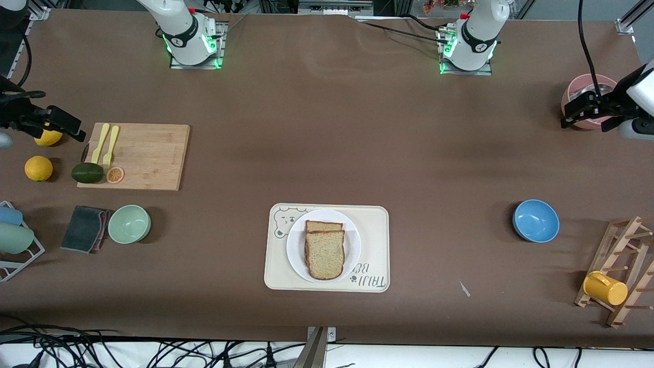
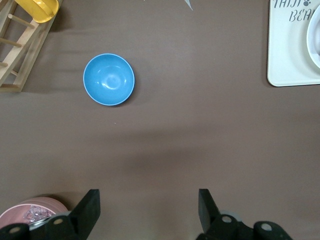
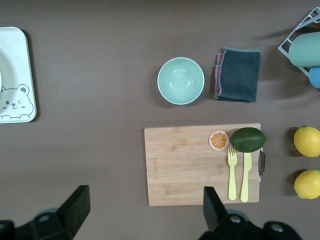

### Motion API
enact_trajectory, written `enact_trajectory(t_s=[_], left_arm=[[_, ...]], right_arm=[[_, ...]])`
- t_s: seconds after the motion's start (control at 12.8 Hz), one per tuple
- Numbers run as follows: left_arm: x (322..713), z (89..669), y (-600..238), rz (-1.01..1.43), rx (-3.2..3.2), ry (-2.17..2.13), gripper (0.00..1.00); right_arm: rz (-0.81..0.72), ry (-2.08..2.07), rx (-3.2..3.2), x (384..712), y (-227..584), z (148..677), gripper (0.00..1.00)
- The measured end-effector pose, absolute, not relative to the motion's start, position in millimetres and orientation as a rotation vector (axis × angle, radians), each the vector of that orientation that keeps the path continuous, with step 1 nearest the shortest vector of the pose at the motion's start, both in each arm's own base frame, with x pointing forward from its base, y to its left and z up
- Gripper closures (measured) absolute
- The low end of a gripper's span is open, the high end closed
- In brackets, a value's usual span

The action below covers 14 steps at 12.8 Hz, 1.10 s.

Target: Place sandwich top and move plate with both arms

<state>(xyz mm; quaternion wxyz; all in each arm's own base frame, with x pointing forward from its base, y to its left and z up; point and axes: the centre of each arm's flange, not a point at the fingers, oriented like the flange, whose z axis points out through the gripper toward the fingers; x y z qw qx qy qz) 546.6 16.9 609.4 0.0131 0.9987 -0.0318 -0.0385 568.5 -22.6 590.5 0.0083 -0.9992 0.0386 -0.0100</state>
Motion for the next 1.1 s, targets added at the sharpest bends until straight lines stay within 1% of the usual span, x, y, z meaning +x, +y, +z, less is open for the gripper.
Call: enact_trajectory(t_s=[0.08,0.16,0.23,0.31,0.7,1.1], left_arm=[[545,611,17,-0.117,3.111,-0.099,0.13],[544,612,17,-0.115,3.111,-0.099,0.09],[544,611,16,-0.116,3.111,-0.1,0.08],[545,611,16,-0.119,3.111,-0.101,0.01],[549,602,14,-0.137,3.11,-0.108,0.0],[558,600,16,-0.075,3.116,-0.101,0.0]], right_arm=[[-0.031,0.12,-3.123,569,-23,590,0.0],[-0.032,0.12,-3.123,569,-23,591,0.0],[-0.034,0.12,-3.123,569,-23,591,0.0],[-0.035,0.12,-3.123,569,-23,591,0.0],[-0.038,0.12,-3.122,569,-23,591,0.0],[-0.038,0.12,-3.122,569,-23,591,0.0]])
